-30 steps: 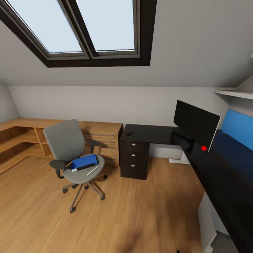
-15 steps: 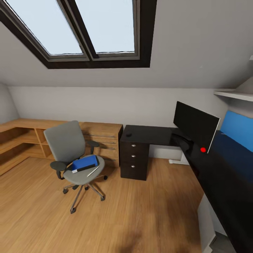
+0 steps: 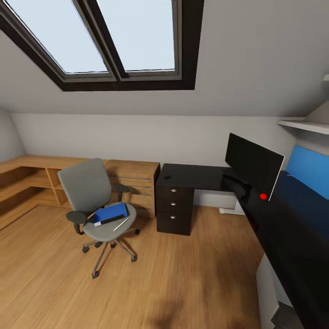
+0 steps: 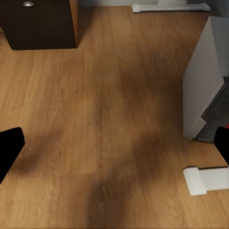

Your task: In the bedroom, organize the workspace by keeping the computer under the desk, ensuring the monitor is on the desk, placing the keyboard on the desk next to the monitor, placing the mouse on the desk next to the keyboard, moving the folder from the swivel chair onto the desk next to the mouse, stacking the notebook on top of the folder with the pen on top of the notebook, and positioning the swivel chair next to the desk.

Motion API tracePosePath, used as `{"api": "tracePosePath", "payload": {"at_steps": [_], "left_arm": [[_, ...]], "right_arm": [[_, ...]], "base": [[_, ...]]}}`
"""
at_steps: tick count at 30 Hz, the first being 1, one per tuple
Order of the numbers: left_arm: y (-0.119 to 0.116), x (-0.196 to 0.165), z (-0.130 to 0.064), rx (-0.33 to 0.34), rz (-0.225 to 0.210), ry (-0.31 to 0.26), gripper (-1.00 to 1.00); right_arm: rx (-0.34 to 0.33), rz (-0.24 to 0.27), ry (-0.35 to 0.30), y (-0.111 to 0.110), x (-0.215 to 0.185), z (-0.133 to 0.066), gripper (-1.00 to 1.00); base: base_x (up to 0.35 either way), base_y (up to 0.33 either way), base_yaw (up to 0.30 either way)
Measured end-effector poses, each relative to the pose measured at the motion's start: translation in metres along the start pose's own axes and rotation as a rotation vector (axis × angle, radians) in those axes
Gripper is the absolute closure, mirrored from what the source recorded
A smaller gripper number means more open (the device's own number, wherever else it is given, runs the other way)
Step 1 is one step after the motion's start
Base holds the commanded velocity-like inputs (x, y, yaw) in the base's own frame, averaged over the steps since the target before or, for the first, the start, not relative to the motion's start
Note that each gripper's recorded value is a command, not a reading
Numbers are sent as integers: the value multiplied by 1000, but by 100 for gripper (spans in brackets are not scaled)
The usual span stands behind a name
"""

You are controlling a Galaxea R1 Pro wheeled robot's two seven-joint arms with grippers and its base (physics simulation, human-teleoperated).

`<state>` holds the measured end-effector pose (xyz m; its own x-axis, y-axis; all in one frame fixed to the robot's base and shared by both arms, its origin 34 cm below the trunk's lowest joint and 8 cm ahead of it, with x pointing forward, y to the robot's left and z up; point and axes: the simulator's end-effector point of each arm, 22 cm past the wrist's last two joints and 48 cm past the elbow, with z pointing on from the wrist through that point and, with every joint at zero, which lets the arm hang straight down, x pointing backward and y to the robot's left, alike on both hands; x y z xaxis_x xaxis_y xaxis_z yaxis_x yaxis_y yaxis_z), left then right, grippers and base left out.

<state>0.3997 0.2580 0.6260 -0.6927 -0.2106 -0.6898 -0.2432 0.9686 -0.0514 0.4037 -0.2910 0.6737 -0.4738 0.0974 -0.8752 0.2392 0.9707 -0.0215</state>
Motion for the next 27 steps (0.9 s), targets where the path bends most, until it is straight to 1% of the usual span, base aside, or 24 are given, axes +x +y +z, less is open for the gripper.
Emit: {"api": "tracePosePath", "payload": {"at_steps": [4, 7, 13, 20, 27], "left_arm": [[0, -8, -4, 0, -1, -25, -100], [0, -12, -6, 0, -2, -38, -100], [1, -14, -7, -4, -3, -51, -100], [4, -15, -7, -11, -2, -54, -100], [4, -15, -7, -12, -2, -52, -100]], "right_arm": [[-11, 0, -14, 2, 1, -14, -100], [-15, 0, -17, 3, 1, -20, -100], [-19, 1, -12, 5, 5, -24, -100], [-33, 20, 4, 21, 10, -28, -100], [-36, 26, 10, 26, 11, -29, -100]], "base": [[0, 0, 0], [0, 0, 0], [0, 0, 0], [0, 0, 0], [0, 0, -3]]}}
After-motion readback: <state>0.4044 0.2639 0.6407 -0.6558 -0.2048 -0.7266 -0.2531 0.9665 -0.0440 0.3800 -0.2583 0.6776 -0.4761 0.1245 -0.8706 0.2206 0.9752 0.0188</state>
